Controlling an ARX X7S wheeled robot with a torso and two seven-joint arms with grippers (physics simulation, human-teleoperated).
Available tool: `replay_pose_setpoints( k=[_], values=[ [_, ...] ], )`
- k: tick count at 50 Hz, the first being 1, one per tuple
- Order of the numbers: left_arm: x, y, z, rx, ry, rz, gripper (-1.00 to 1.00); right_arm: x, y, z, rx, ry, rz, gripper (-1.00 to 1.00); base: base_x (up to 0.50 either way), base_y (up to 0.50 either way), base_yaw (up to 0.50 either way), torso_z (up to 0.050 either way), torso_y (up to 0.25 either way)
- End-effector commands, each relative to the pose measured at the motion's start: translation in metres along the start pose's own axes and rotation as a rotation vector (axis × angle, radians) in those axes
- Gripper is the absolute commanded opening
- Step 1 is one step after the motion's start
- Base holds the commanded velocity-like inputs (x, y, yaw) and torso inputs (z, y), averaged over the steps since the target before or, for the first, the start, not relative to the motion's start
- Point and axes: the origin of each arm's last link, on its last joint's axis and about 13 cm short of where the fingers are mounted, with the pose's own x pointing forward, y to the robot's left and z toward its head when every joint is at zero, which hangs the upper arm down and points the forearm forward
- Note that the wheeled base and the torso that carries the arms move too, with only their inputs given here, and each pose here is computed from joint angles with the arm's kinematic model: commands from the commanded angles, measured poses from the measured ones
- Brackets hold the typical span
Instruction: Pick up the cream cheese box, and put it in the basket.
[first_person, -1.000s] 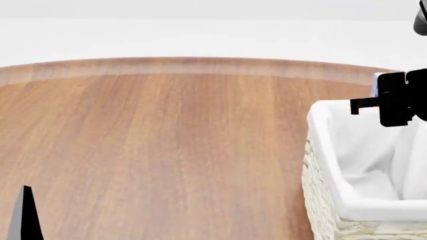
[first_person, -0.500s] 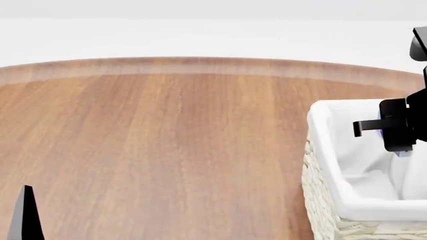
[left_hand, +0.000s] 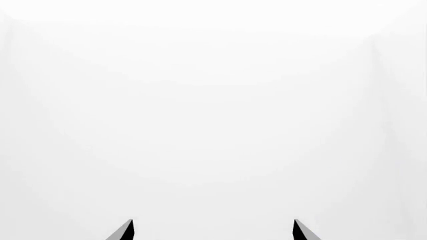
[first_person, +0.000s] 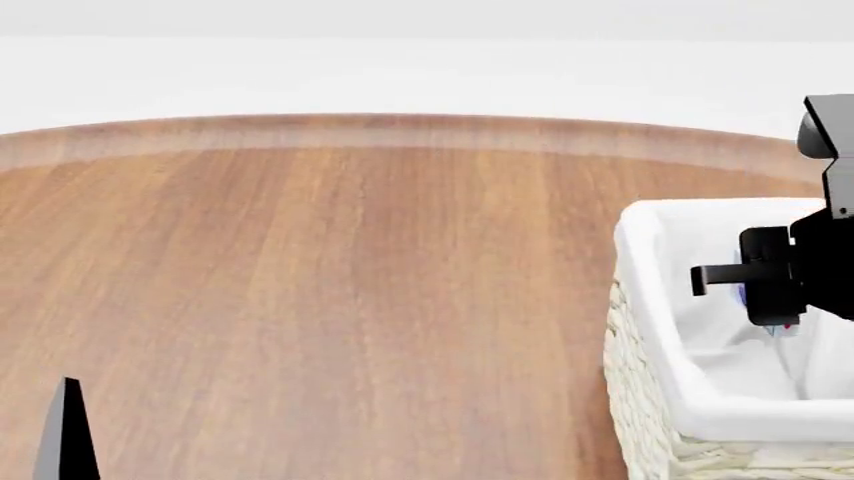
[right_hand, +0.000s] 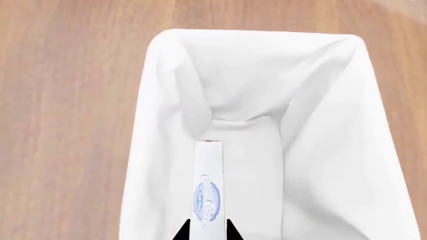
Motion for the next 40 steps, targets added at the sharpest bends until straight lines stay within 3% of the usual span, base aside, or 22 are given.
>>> replay_pose_setpoints(
  k=[1,24,40],
  values=[
    [0.0,0.0,-0.001,0.002,0.001,-0.003,1.0,0.014,0.0,-0.003,-0.001,0.0,0.018,-1.0,0.0,0.0,0.0,0.0,0.0],
    [-0.001,-0.001,-0.001,0.003,0.001,-0.007,1.0,0.003,-0.01,-0.006,0.006,-0.003,-0.008,-1.0,0.0,0.0,0.0,0.0,0.0],
    [0.0,-0.002,-0.001,0.005,0.002,-0.009,1.0,0.01,-0.014,-0.011,0.016,0.002,-0.012,-1.0,0.0,0.0,0.0,0.001,0.001]
  ],
)
